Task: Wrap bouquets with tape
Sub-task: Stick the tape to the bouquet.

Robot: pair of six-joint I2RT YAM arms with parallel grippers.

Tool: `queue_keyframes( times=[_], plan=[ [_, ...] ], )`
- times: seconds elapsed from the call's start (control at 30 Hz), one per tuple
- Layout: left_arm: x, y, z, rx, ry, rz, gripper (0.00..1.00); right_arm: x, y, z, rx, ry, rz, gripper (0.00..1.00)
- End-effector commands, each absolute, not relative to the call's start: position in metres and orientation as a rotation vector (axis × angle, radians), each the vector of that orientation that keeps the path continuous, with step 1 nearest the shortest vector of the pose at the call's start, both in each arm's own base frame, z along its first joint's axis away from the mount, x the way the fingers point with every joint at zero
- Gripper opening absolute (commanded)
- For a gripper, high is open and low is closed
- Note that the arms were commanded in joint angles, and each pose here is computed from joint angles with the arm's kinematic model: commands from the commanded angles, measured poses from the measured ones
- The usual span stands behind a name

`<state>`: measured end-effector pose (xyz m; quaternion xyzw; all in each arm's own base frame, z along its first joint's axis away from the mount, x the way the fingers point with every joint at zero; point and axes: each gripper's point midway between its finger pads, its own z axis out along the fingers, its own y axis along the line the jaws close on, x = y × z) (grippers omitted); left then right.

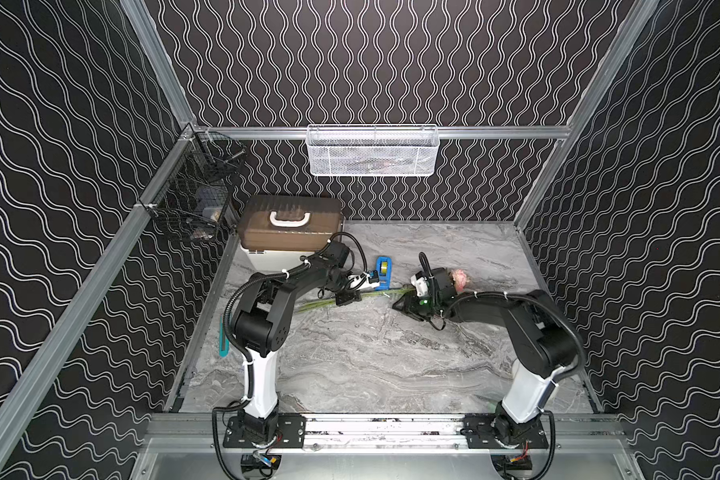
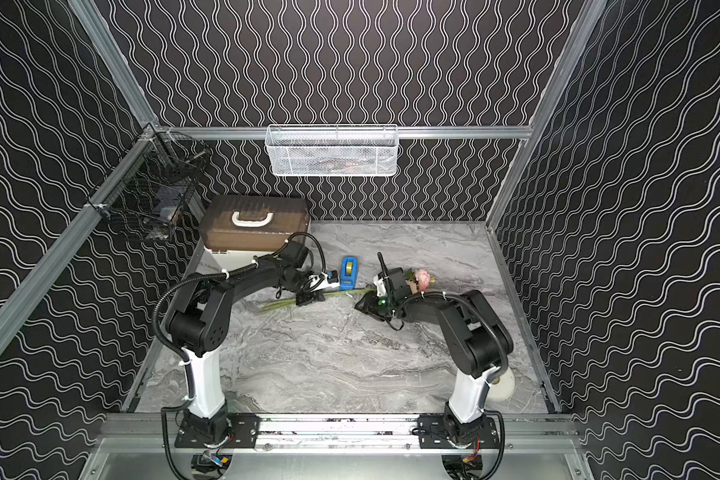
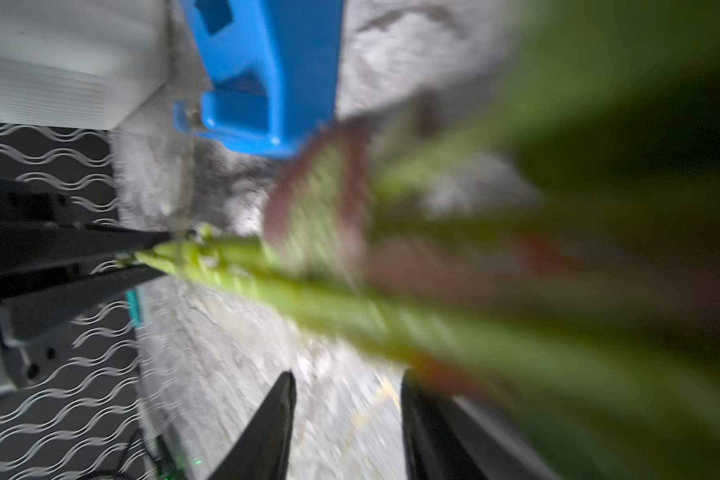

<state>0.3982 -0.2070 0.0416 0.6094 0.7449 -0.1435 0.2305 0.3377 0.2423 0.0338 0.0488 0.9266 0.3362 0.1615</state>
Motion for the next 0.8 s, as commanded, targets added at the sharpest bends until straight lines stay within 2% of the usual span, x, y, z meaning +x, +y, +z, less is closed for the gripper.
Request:
queue_keyframes(
  times=[0.0,0.2,0.33,0.5,0.6,0.77],
  plan=[
    [0.395,-0.212,0.05,1.693,1.998,-0.428,0.0,0.318,0.222,0.04,0.052,2.677,0.761,0.51],
    [0.394,-0.211,0.046,1.695,2.006,-0.426,0.0,0.326,0.218,0.118,-0.2,2.398,0.605,0.55],
    [0.393,-0.211,0.045,1.699,2.009,-0.425,0.0,0.333,0.229,0.157,-0.491,2.076,0.53,0.57],
    [0.395,-0.212,0.051,1.687,1.993,-0.419,0.0,0.309,0.257,0.14,-1.15,1.781,0.419,0.62],
    [0.395,-0.214,0.053,1.684,1.994,-0.433,0.0,0.304,0.269,0.115,-1.476,1.646,0.35,0.58],
    [0.396,-0.215,0.053,1.688,1.993,-0.438,0.0,0.311,0.279,0.095,-1.726,1.467,0.287,0.46]
  ],
)
